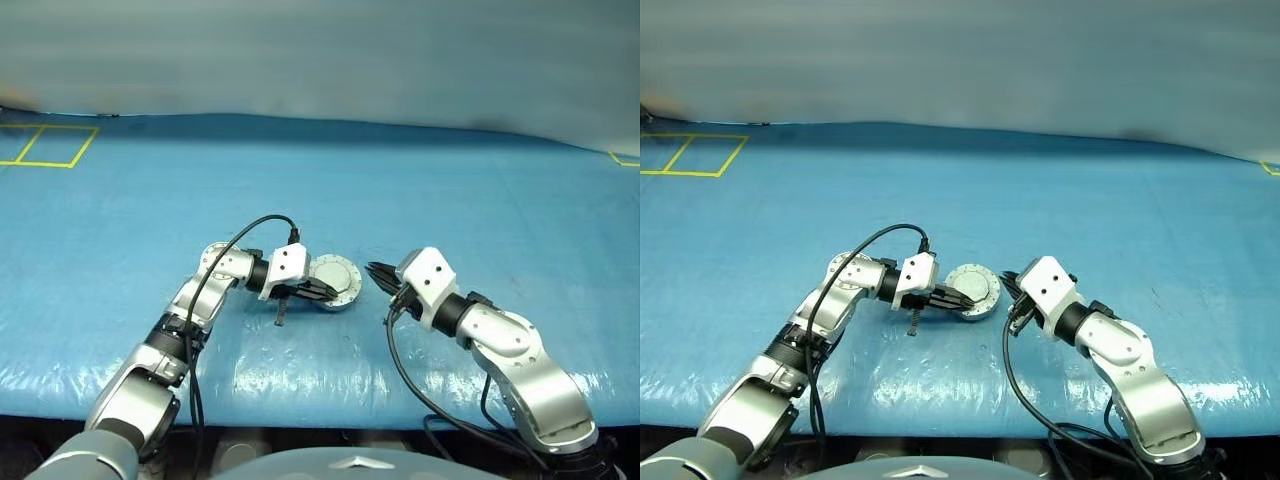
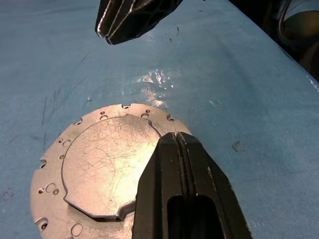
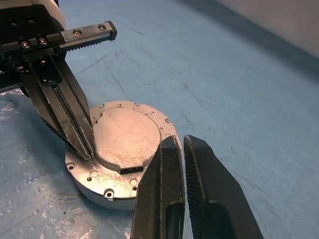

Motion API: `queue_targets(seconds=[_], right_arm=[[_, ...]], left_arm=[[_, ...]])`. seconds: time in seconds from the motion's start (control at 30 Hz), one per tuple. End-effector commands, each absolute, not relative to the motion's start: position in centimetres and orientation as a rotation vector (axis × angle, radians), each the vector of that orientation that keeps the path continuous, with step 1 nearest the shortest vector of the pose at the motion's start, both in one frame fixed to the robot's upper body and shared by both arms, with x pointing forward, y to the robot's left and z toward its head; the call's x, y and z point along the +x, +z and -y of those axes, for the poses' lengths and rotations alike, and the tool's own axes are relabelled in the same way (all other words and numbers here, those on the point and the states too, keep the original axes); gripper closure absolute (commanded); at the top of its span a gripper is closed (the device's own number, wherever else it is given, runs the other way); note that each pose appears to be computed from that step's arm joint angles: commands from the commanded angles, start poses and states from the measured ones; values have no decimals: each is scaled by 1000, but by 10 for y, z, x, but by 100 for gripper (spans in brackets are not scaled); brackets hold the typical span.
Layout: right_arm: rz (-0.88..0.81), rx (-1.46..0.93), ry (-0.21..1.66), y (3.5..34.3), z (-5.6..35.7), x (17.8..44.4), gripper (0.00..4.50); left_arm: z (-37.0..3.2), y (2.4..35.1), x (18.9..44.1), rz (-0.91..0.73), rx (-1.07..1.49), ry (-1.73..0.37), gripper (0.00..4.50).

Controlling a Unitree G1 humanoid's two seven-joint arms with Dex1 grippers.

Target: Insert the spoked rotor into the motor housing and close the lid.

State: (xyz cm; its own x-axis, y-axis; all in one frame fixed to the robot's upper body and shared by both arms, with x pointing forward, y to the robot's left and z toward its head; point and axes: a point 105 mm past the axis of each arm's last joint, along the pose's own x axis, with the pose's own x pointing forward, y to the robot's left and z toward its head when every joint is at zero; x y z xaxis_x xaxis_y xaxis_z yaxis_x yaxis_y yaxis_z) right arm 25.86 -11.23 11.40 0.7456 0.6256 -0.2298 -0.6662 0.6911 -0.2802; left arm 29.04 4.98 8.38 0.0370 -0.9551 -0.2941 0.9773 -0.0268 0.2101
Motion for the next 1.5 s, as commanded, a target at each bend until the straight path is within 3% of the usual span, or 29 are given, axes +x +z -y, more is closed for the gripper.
queue_targets(seconds=[0.03, 0.07, 0.17, 0.53, 1.03, 1.23, 1.5], right_arm=[[-79, -335, 779, 122, 101, 258, 427], [-75, -326, 794, 122, 97, 258, 427], [-69, -339, 821, 119, 89, 260, 367], [-61, -378, 928, 109, 69, 275, 2], [-193, -350, 925, 68, 70, 288, 2], [-228, -360, 981, 57, 66, 277, 150], [-214, -313, 933, 64, 62, 284, 149]], left_arm=[[-61, 138, 289, 121, 318, -1445, 450], [-66, 143, 285, 129, 299, -1428, 450], [-79, 144, 272, 109, 291, -1387, 450], [-110, 114, 246, -39, 181, -1151, 450], [-116, 104, 236, -68, 170, -1039, 450], [-118, 102, 230, -89, 185, -1067, 450], [-119, 100, 237, -86, 189, -1039, 450]])
